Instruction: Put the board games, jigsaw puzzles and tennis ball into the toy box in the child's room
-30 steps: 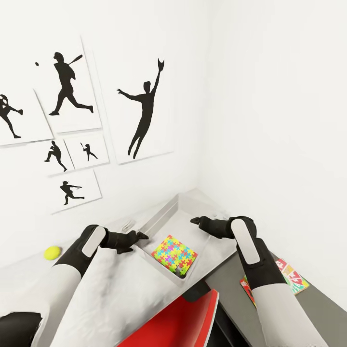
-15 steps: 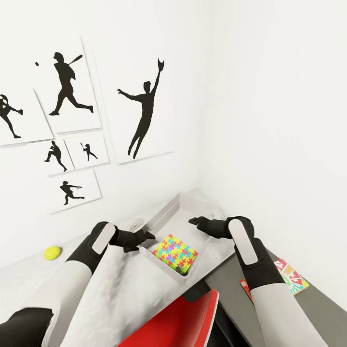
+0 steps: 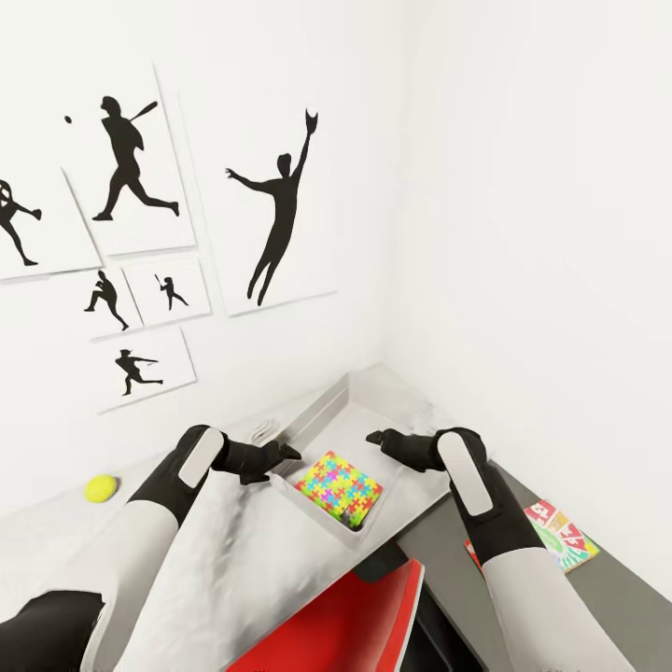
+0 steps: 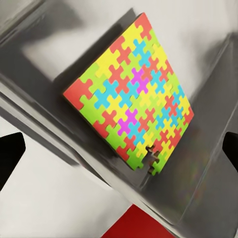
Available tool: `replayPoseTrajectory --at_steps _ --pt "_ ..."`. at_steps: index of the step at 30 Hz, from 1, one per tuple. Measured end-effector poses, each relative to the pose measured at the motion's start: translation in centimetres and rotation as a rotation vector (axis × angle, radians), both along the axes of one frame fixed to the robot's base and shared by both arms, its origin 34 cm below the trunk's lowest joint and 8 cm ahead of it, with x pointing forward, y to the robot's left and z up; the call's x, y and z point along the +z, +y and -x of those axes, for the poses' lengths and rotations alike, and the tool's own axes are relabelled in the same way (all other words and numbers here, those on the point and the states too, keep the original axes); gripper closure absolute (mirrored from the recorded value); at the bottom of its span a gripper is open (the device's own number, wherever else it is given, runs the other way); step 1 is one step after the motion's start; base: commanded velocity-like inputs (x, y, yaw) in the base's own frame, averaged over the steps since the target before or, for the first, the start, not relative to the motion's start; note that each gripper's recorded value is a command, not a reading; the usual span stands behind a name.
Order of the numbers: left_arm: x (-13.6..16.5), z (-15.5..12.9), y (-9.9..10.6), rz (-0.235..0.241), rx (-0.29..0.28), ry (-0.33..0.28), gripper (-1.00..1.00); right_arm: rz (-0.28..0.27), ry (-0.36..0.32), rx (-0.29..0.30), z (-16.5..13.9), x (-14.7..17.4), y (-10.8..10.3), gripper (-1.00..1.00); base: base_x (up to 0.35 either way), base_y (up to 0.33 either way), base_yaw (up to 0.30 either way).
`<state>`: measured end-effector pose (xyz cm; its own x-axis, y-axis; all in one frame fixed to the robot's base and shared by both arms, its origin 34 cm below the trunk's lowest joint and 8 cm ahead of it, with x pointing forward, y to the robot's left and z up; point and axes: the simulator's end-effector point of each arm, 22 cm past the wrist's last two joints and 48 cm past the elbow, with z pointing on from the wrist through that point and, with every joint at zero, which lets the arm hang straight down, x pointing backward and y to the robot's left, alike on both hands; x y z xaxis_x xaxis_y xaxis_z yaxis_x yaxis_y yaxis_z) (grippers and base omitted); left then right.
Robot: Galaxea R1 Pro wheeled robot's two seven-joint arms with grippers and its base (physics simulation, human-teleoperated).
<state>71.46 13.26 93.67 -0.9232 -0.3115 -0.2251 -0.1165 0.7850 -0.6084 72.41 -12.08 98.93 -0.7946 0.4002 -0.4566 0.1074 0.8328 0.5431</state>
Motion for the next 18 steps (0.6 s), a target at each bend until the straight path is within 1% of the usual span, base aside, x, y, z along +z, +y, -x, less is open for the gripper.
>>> replayPoseTrajectory --at_steps 18 --pt "-1.3 0.2 -0.2 0.008 0.000 0.024 -1.00 0.003 0.029 -0.003 0.1 -1.7 -0.2 -1.00 0.000 0.000 0.000"
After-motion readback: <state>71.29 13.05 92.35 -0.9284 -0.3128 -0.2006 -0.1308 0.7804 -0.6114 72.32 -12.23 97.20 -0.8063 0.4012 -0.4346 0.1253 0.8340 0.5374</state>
